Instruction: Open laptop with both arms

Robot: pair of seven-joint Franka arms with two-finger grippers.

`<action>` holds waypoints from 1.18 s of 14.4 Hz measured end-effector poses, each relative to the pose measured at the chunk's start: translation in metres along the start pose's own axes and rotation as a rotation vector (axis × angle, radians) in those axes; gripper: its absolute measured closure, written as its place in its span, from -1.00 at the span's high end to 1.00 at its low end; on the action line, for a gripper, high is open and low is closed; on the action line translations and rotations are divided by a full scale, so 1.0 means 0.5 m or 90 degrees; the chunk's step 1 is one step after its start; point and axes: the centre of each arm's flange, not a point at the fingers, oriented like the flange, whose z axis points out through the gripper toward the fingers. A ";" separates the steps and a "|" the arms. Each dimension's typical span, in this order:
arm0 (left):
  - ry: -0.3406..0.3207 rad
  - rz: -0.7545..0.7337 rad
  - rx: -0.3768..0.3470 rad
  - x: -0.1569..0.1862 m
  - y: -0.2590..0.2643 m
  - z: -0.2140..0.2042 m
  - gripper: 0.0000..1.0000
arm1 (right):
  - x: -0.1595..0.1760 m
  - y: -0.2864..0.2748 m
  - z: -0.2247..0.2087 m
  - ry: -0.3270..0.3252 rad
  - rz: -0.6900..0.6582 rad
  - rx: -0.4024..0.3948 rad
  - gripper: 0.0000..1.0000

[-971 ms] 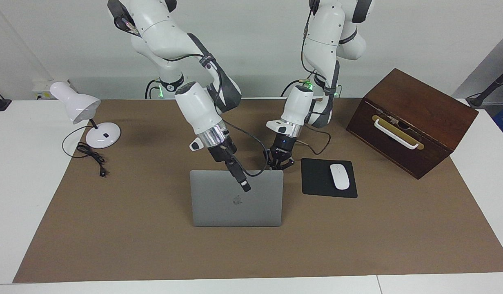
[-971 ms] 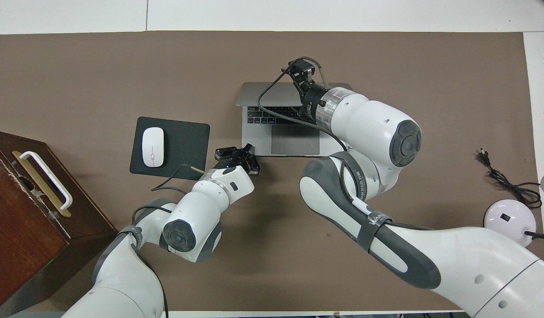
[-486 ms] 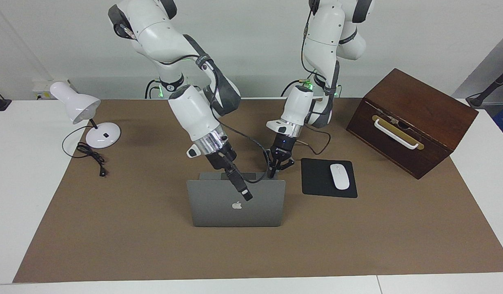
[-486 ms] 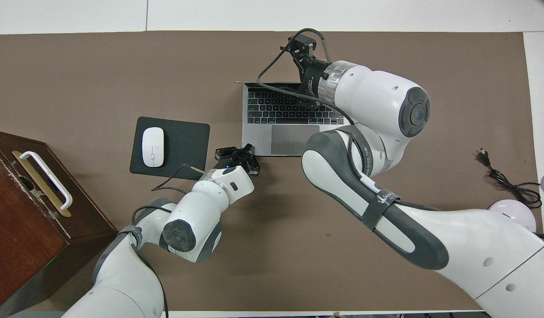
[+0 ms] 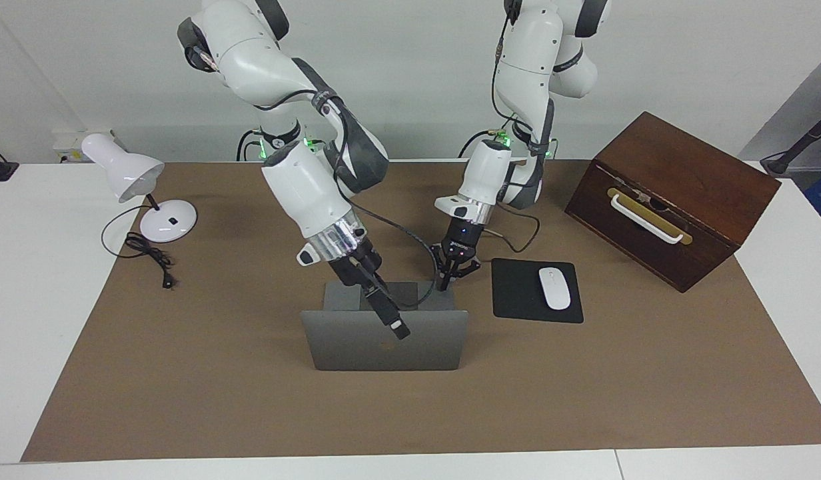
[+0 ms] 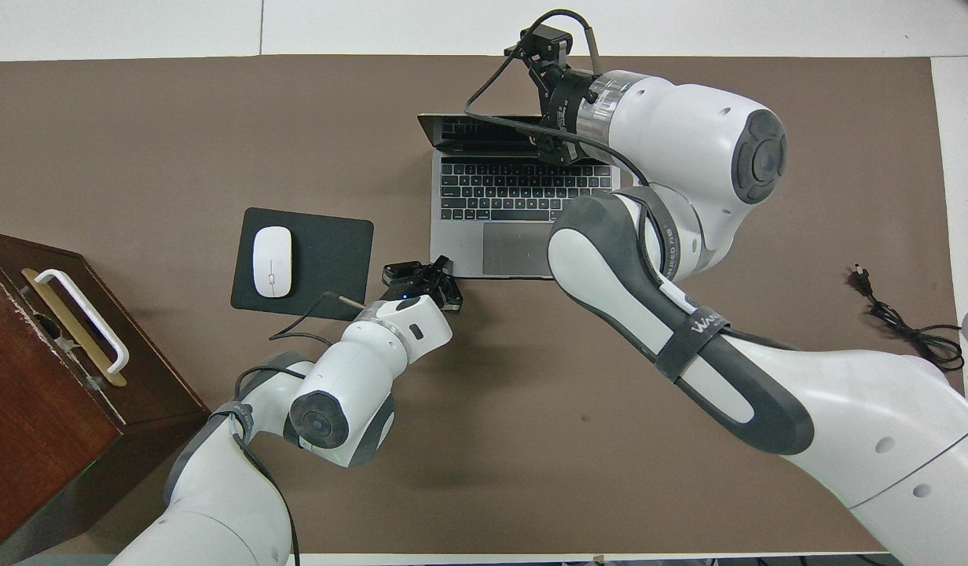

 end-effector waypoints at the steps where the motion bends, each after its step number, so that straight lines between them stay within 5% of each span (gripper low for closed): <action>1: 0.000 0.000 0.000 0.000 0.000 0.000 -0.98 | 0.006 -0.007 -0.001 0.001 0.002 0.003 1.00; 12: 0.000 0.000 0.000 0.000 0.000 0.000 -0.98 | 0.025 -0.036 -0.001 -0.001 0.006 0.015 1.00; 17: 0.004 -0.015 0.005 0.005 -0.006 0.003 -0.98 | 0.001 -0.057 -0.065 0.001 -0.029 -0.064 1.00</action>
